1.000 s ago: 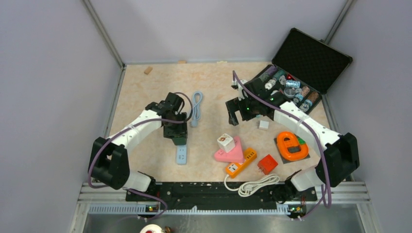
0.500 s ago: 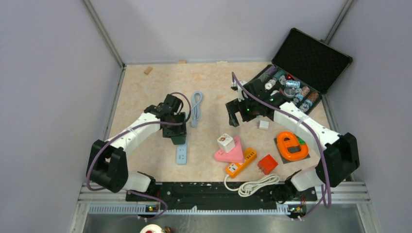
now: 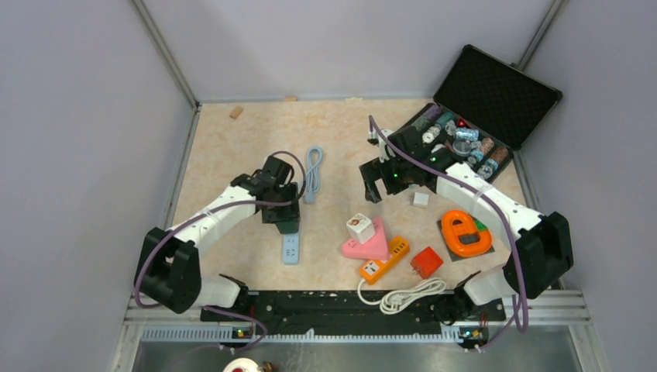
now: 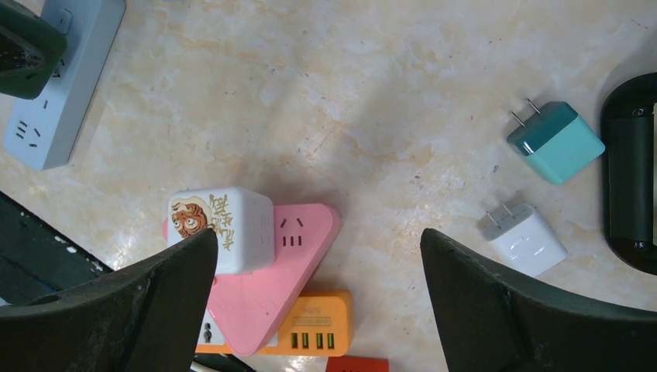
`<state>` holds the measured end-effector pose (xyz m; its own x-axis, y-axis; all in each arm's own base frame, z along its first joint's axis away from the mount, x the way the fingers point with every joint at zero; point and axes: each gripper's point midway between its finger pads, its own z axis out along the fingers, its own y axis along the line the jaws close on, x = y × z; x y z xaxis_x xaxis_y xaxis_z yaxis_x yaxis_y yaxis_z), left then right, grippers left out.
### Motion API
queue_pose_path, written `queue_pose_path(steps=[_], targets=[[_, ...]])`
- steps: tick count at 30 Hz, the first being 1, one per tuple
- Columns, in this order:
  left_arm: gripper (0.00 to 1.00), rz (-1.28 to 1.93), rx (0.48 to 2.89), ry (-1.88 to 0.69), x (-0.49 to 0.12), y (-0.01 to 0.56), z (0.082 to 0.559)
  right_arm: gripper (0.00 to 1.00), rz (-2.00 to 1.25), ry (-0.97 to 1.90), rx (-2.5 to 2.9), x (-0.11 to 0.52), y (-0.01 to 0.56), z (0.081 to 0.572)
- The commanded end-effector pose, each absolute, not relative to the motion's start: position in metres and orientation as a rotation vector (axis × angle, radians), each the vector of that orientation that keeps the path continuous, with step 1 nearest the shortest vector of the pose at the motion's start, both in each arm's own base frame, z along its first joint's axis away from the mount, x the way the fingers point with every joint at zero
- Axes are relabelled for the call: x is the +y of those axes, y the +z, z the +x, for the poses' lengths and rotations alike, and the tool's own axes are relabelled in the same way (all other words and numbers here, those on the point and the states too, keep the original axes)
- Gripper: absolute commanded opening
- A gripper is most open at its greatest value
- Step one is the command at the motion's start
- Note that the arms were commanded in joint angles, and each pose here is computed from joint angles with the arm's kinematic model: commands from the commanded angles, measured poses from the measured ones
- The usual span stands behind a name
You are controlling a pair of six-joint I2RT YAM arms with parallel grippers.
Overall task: Insert the plug
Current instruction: Insert the plug into the socket.
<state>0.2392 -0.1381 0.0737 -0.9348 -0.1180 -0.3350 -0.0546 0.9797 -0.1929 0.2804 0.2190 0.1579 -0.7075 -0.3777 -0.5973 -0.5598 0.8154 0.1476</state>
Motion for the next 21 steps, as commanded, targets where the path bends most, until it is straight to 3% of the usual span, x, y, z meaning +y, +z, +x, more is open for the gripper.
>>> queue_pose_path(steps=[1,21], targets=[[0.0,-0.146,2.718,-0.215,-0.135,0.076,0.241,0.99,-0.696,0.447,2.377,0.219,0.173,0.284],[0.0,-0.184,2.699,0.022,-0.136,0.028,0.194,0.99,-0.708,0.449,2.374,0.219,0.172,0.282]])
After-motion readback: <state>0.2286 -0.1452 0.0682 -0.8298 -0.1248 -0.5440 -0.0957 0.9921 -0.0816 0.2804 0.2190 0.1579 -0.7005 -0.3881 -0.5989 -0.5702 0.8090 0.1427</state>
